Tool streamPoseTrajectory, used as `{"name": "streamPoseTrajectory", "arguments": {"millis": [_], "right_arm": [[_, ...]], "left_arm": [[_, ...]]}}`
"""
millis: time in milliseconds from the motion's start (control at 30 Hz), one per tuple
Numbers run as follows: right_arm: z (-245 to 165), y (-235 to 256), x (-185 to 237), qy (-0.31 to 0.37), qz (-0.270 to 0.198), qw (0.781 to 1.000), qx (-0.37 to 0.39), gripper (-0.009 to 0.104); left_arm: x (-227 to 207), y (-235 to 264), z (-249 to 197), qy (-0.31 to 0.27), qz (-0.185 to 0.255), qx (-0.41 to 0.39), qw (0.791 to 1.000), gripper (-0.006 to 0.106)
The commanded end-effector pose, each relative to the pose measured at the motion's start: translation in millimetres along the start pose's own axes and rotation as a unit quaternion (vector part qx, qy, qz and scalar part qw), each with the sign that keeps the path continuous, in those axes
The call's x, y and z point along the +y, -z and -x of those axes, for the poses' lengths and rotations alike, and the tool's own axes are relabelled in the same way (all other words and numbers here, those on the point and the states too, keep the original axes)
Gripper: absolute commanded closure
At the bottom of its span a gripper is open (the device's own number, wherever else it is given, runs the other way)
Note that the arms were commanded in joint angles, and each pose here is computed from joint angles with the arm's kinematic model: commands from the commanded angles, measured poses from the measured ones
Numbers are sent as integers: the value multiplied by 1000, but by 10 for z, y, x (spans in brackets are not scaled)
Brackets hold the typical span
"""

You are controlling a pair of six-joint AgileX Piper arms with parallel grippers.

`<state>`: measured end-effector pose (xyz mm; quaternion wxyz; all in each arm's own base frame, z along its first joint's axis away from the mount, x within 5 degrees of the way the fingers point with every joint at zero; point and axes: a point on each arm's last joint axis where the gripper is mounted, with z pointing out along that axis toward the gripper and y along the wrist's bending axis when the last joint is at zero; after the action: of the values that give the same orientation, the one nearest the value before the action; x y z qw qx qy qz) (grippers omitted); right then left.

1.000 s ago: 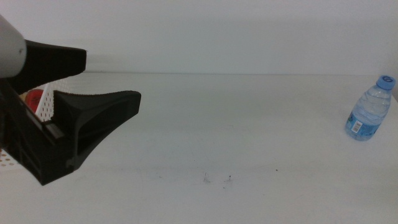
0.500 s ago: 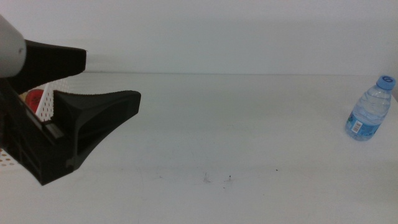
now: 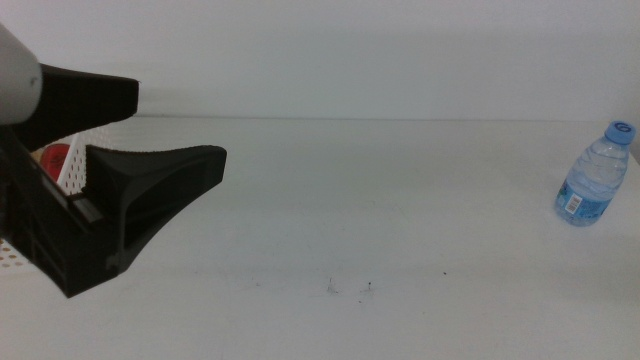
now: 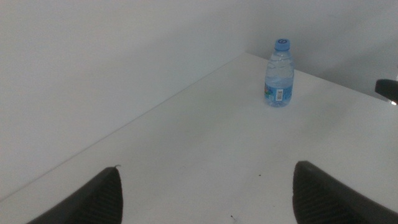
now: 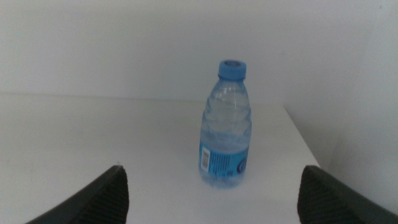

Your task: Use arms to grab the bottles and put them into the dustbin to the left of the table.

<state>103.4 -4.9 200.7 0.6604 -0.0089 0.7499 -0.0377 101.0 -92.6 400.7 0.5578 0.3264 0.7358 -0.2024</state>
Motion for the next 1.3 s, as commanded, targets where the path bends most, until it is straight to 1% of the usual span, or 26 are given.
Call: {"name": "streamPoseTrajectory", "arguments": {"millis": [0,167,333,467,600,700,867,1067,1267], "right_arm": [[23,-54,6,4,3,1000,-18,2],[-17,-199,9,12,5,1000,-10,2],[-41,-337,6,4,3,1000,-23,2],[-91,-410,-24,-14,-14,1000,-15,2],[-70,-449,-65,-36,-36,998,-42,2],[-28,-458,-75,-52,-40,995,-72,2],[-23,-459,-76,-68,-39,994,-76,2],[-55,-472,-54,-61,-28,996,-60,2],[-238,-586,-15,-50,-13,999,-5,2]], "left_arm": [[-5,26,37,1,-1,-12,1000,7],[0,26,36,-5,2,-11,1000,7],[0,26,36,-5,2,-11,1000,7],[0,26,36,-5,2,-11,1000,7],[0,26,36,-5,2,-11,1000,7],[1,26,36,-6,2,-11,1000,7],[1,26,36,-7,2,-11,1000,7],[1,26,36,-7,2,-11,1000,7],[1,26,36,-6,2,-11,1000,7]]}}
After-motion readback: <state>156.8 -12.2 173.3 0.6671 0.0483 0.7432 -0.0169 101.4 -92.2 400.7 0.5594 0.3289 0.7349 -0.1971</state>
